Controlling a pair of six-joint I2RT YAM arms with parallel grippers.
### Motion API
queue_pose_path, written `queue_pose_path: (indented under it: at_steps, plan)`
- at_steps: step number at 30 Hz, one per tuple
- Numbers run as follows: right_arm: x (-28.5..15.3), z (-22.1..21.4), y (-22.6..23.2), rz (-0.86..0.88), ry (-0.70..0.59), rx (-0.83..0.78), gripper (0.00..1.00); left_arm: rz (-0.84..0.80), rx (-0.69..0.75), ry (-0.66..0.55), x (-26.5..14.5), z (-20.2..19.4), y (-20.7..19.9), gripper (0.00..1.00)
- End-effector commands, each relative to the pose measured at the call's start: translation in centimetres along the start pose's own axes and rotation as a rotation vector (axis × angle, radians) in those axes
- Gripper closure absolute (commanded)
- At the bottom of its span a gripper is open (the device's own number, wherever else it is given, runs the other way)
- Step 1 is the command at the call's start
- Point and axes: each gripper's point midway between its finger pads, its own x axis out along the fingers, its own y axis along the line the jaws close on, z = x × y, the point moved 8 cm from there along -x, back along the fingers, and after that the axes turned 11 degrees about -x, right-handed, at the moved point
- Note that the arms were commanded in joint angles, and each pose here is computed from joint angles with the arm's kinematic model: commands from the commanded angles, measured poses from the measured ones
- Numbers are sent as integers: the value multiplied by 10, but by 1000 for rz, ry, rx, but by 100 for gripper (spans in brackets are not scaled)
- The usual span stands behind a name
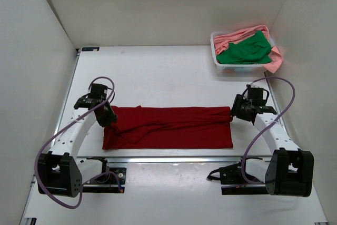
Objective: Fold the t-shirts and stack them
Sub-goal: Fold the other side of the tshirt into a rectangle, then rotate the tshirt 90 degrees
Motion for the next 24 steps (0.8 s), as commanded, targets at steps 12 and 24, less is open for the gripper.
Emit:
queue_pose_path:
  at_steps: [12,24]
  plan:
    - [29,52,44,250,-87,-116,63,-146,-75,46,25,7,-34,64]
    - [37,1,90,469,149,-238,69,-161,-110,62,37,14,-40,62]
